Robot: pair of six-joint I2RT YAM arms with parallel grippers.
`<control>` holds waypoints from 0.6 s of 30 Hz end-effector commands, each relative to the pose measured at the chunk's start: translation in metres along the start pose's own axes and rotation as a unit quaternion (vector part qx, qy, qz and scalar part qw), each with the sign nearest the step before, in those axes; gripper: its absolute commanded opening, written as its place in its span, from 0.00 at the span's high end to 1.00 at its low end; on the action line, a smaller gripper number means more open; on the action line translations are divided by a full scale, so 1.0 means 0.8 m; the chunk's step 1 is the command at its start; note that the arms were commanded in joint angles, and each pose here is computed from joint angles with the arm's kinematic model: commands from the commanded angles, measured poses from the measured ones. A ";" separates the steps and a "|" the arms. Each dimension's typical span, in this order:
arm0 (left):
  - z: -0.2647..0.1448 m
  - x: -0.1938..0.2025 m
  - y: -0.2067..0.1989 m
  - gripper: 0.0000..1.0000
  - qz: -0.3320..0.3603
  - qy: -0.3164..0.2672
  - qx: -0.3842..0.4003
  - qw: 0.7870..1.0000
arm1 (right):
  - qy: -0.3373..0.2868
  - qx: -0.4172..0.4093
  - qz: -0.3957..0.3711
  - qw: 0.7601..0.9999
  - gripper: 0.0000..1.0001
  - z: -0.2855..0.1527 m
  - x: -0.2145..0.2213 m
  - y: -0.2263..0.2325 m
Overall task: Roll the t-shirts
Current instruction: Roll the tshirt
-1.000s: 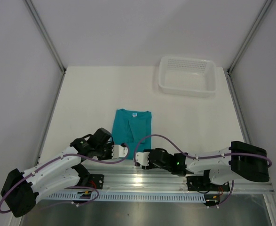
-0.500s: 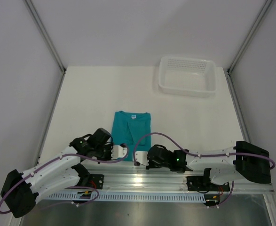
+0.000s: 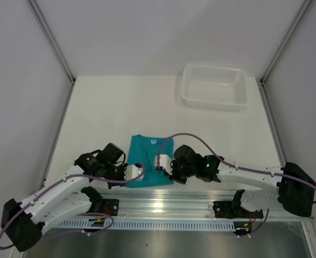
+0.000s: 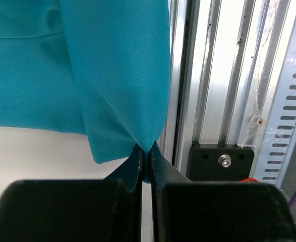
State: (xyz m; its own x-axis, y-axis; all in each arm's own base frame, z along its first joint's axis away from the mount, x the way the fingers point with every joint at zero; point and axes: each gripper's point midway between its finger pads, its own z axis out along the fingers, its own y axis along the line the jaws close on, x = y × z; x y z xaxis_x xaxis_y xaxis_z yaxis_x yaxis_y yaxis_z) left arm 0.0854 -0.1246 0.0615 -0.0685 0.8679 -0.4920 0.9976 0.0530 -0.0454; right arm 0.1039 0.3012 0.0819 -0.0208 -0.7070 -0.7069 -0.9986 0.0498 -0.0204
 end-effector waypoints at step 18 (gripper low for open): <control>-0.010 -0.044 0.087 0.91 -0.140 -0.023 0.094 0.985 | -0.026 -0.048 0.174 0.983 0.96 0.007 0.010 -0.084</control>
State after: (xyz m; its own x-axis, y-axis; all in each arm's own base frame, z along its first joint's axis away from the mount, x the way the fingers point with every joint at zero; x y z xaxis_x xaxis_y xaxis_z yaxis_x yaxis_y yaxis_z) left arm 0.1430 -0.1390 0.0703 -0.3381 0.8398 -0.4248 0.9218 0.2045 -0.3294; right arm 0.1594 0.2837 0.0612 -0.3461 -0.6669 -0.6598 -0.9373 0.2159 0.2734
